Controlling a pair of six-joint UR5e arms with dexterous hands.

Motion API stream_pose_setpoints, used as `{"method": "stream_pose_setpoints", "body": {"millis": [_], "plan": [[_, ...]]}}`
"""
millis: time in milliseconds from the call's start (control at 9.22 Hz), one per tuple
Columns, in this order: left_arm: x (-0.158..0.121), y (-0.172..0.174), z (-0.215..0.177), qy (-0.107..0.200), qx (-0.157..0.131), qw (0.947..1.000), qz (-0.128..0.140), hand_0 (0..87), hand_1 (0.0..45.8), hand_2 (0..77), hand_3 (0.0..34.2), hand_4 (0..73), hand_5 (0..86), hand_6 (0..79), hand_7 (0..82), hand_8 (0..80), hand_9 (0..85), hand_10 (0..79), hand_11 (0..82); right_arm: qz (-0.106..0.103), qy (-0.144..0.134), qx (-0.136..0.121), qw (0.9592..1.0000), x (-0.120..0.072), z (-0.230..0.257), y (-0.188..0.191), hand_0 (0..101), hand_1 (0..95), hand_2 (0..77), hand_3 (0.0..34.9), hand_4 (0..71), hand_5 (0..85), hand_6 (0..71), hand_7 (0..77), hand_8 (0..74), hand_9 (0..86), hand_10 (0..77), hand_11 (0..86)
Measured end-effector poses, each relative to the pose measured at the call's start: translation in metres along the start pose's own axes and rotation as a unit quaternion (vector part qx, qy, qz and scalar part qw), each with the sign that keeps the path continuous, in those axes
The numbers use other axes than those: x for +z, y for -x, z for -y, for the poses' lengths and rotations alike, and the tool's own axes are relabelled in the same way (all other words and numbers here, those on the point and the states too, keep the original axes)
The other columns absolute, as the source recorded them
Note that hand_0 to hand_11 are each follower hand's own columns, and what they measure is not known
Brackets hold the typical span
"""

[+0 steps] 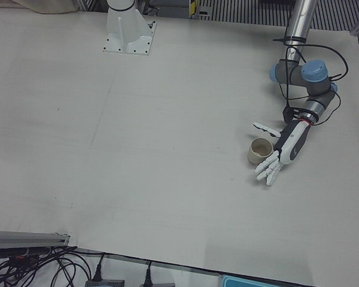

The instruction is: Pour water

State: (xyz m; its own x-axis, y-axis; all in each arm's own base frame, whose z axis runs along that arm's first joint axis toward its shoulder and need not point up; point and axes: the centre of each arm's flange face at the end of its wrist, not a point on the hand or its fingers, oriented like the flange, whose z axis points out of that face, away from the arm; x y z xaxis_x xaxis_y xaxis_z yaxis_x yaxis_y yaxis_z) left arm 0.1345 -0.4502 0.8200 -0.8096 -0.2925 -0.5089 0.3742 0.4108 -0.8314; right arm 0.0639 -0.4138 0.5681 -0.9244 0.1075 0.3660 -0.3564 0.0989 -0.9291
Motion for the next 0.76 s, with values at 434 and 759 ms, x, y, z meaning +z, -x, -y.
{"method": "stream_pose_setpoints", "body": {"millis": [434, 759], "plan": [[0.011, 0.000, -0.001, -0.009, -0.008, 0.9999, -0.003, 50.1, 9.3, 2.7, 7.6, 28.4, 26.2, 5.5, 15.3, 0.5, 1.6, 2.2, 4.4, 0.001, -0.003, 0.000, 1.0000, -0.001, 0.002, 0.000, 43, 7.1, 9.8, 11.5, 4.9, 69.8, 13.6, 26.7, 8.7, 13.1, 4.4, 8.2], [0.004, 0.002, 0.009, -0.029, -0.021, 0.9993, -0.003, 46.6, 0.0, 6.5, 5.3, 44.7, 43.1, 10.9, 23.5, 0.5, 2.7, 3.3, 5.5, 0.001, -0.005, 0.000, 1.0000, -0.002, 0.003, 0.000, 42, 7.6, 7.6, 11.5, 4.9, 69.8, 13.6, 26.7, 8.2, 13.6, 4.4, 8.2]]}}
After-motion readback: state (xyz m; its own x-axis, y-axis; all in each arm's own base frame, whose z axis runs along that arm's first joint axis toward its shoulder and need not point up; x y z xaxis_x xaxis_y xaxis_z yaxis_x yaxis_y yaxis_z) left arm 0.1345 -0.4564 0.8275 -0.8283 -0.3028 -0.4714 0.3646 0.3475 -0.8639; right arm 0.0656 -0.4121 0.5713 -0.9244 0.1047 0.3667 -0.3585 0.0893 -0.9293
